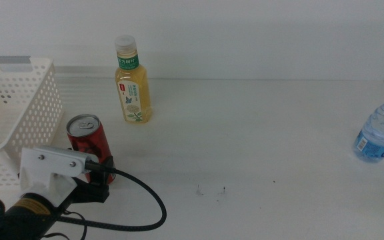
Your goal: Use arms to grab the bottles and put them into the dustbin to the left of the table.
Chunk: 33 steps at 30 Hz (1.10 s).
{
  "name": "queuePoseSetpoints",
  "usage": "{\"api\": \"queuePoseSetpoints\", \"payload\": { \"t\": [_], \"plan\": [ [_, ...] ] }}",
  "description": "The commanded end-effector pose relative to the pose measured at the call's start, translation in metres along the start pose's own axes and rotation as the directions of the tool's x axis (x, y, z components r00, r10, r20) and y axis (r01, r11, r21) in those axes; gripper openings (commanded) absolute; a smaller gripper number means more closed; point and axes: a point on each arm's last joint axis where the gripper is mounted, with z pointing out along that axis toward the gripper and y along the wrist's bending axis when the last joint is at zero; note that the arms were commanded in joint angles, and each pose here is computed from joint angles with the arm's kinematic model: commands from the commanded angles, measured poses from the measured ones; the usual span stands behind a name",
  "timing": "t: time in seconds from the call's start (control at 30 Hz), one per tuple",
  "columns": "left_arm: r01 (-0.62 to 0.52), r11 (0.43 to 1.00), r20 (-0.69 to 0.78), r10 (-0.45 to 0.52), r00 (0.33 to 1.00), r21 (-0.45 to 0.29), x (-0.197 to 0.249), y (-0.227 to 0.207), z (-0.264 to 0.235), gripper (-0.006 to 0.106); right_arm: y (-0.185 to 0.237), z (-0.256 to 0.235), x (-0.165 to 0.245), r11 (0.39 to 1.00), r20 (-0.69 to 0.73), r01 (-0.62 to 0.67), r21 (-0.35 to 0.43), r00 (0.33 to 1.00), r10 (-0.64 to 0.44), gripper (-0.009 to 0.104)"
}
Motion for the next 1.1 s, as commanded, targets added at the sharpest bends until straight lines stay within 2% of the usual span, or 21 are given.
{"api": "queuePoseSetpoints", "payload": {
  "t": [0.0, 0.23, 0.9, 0.97, 1.07],
  "plan": [
    [0.014, 1.0, 0.009, -0.014, 1.0, -0.005, -0.001, 0.0, 0.004, 0.094, 0.0, 0.0, 0.0, 1.0, 0.014, 0.006, 0.006, 1.0, -0.007, 0.081],
    [0.019, 0.999, 0.006, -0.019, 1.0, -0.035, 0.0, 0.004, 0.016, 0.094, 0.0, 0.0, 0.0, 1.0, 0.014, 0.006, 0.006, 1.0, -0.007, 0.081],
    [0.017, 0.999, 0.004, -0.017, 1.0, -0.035, 0.004, 0.005, 0.049, 0.094, 0.0, 0.0, 0.0, 1.0, 0.014, 0.006, 0.006, 1.0, -0.007, 0.081],
    [0.017, 0.999, 0.002, -0.017, 1.0, -0.035, 0.004, 0.005, 0.049, 0.092, 0.0, 0.0, 0.0, 1.0, 0.014, 0.006, 0.006, 1.0, -0.007, 0.081],
    [0.008, 1.0, 0.001, -0.008, 1.0, -0.015, 0.004, 0.003, 0.049, 0.081, 0.0, 0.0, 0.0, 1.0, 0.014, 0.006, 0.006, 1.0, -0.007, 0.081]
  ]
}}
